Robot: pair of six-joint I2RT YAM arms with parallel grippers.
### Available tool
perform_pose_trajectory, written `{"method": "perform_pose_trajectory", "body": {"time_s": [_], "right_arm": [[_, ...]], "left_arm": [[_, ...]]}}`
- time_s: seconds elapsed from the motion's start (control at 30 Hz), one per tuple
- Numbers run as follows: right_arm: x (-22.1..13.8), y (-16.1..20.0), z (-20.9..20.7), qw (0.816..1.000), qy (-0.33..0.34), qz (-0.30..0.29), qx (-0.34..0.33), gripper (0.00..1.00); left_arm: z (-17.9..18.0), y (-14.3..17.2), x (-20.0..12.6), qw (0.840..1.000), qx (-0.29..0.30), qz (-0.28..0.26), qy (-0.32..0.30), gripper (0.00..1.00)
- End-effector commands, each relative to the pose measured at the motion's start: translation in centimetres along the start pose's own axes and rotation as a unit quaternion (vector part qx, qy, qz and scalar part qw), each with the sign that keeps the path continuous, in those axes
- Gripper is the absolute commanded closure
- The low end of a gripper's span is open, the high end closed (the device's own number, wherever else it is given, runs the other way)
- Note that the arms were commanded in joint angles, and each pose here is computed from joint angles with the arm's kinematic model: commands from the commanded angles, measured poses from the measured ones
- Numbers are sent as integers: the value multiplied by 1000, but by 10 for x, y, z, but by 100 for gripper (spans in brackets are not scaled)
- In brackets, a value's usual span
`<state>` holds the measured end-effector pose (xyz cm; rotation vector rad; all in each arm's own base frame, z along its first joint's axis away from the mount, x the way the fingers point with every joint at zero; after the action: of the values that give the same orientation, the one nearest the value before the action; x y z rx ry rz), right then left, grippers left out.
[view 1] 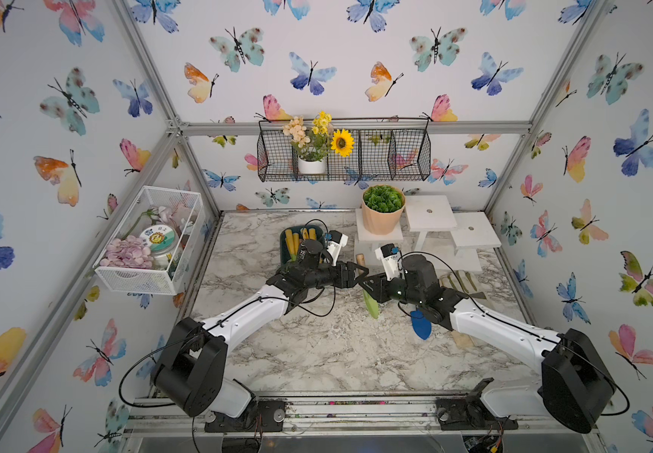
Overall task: Put the shovel into the storage box
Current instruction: Place the shovel in the storage box.
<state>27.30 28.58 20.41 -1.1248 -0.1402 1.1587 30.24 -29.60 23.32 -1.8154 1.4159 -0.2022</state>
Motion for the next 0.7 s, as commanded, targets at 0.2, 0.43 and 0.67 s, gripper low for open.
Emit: {"method": "perform_pose_trajectory", "body": {"time_s": [0.2,0.43,0.67], "right_arm": [[-7,-24,24,998,-46,-33,-14,86],[-6,-24,22,999,-41,-30,-14,82],[-5,-20,13,1000,-11,-22,-11,62]], "left_arm": [[-10,-9,6,1000,13,-7,21,54],[-12,-10,7,1000,14,-7,22,83],[-3,-15,1,1000,3,-10,6,99]]}}
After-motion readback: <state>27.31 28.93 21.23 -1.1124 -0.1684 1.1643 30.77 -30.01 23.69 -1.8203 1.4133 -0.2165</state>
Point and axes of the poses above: each gripper's point midway between its finger pads, its own x axis out along the fingers, its own z axis along the line the jaws close on, y = z × x, the point moved 3 cm from there along -x, back along the fingers, and after that the axes turned 2 degrees about -x, right-handed, at the moved point
